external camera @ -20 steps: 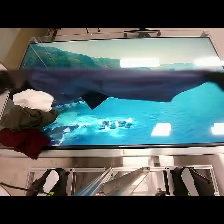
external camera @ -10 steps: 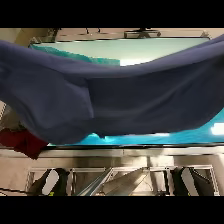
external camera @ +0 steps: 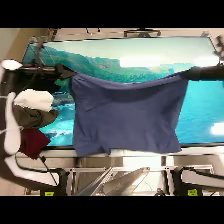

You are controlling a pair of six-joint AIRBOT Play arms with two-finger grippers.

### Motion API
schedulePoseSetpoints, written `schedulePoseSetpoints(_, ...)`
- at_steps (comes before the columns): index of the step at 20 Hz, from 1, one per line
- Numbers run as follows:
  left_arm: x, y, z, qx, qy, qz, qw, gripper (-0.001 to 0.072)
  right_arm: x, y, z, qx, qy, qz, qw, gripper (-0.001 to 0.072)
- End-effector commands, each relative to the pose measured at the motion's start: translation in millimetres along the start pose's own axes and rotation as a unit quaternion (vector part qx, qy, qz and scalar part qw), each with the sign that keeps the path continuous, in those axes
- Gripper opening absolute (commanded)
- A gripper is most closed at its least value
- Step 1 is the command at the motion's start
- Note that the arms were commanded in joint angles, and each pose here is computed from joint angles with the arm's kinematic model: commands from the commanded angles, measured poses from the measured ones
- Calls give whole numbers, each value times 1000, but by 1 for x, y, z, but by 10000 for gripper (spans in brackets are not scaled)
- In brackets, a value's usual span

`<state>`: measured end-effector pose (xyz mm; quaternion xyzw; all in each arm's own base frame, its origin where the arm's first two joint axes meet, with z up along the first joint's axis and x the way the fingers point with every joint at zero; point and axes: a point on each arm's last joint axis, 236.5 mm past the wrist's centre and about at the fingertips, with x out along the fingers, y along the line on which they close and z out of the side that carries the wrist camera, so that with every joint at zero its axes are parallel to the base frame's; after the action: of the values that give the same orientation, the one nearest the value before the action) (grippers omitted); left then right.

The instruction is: Fold the shirts.

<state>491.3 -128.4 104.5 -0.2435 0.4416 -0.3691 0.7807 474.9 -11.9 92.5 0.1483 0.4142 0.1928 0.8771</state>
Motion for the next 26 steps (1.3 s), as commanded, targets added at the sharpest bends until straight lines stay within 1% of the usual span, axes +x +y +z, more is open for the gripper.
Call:
schedulePoseSetpoints(1, 57, 76, 9, -23, 8, 34, 999, 18, 71, -50, -12, 44, 12, -21, 999, 17)
schedulePoseSetpoints(3, 63, 89, 22, -18, 4, 37, 999, 10, 83, -55, -13, 46, 24, -13, 999, 17)
schedulePoseSetpoints(4, 64, 98, 23, -20, 14, 52, 998, 9, 83, -54, -16, 47, 30, -10, 998, 17)
schedulePoseSetpoints(7, 62, 132, 3, -5, 68, 132, 989, 10, 83, -63, -36, 33, 69, -27, 997, 17)
schedulePoseSetpoints(10, 61, 161, -12, -2, 85, 180, 980, 11, 95, -74, -57, 50, 97, -32, 994, 18)
schedulePoseSetpoints(14, 69, 176, -27, -16, 89, 187, 978, 11, 120, -80, -83, 61, 131, -24, 989, 18)
schedulePoseSetpoints(17, 73, 180, -37, -4, 107, 195, 975, 11, 124, -92, -96, 64, 153, -51, 985, 18)
schedulePoseSetpoints(21, 78, 183, -49, 29, 141, 225, 964, 11, 127, -92, -98, 57, 158, -57, 984, 18)
schedulePoseSetpoints(26, 85, 176, -54, 33, 153, 218, 963, 9, 129, -96, -103, 64, 166, -71, 981, 19)
